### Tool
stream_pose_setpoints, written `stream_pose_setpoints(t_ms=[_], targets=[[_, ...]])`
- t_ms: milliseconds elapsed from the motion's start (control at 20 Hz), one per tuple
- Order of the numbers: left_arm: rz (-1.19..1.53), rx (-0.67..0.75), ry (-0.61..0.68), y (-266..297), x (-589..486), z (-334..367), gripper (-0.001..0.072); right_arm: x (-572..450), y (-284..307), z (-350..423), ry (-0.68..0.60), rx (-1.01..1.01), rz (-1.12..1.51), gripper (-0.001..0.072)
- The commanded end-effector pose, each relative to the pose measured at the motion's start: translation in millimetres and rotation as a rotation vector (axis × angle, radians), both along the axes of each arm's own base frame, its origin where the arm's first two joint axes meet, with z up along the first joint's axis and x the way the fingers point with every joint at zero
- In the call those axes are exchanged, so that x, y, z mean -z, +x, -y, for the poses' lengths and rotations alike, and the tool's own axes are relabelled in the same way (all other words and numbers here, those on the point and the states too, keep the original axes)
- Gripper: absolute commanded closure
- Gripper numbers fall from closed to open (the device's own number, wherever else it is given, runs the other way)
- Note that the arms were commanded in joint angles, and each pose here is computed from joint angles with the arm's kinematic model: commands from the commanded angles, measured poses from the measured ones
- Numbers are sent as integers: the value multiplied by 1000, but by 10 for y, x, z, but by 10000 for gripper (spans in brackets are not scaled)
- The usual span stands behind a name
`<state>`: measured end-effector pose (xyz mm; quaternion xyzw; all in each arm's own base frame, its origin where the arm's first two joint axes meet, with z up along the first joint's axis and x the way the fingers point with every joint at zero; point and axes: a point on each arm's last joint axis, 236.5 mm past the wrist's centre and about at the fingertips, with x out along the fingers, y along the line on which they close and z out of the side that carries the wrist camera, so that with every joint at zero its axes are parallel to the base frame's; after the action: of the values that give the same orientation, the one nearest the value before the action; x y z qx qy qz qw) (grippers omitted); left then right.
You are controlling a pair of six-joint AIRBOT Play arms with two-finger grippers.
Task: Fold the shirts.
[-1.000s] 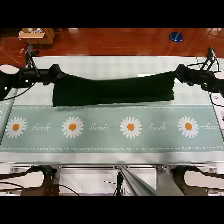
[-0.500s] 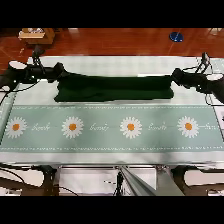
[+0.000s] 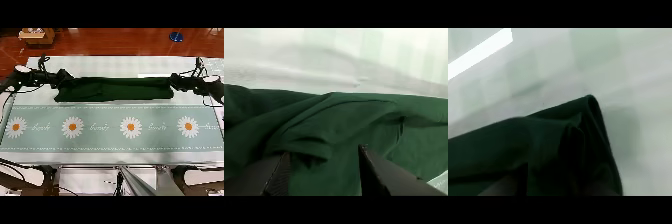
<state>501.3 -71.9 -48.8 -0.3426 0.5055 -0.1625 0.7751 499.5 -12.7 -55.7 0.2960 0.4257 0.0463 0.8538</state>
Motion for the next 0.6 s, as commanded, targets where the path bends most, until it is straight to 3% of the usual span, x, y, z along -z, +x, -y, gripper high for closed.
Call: stream_pose_setpoints(t_ms=[0,150,250,550], targets=[[-23,-3,4,-153,-154,-318,192,-152,-218,262,-137,-94,-16,389],[-101,-34,86,-428,-214,-784,193,-320,-488,879,-315,-13,-84,389],[-127,-13,132,-593,-253,-941,193,-335,-605,1090,-317,62,-127,292],[-123,18,148,-650,-334,-883,194,116,-536,664,102,131,-218,232]])
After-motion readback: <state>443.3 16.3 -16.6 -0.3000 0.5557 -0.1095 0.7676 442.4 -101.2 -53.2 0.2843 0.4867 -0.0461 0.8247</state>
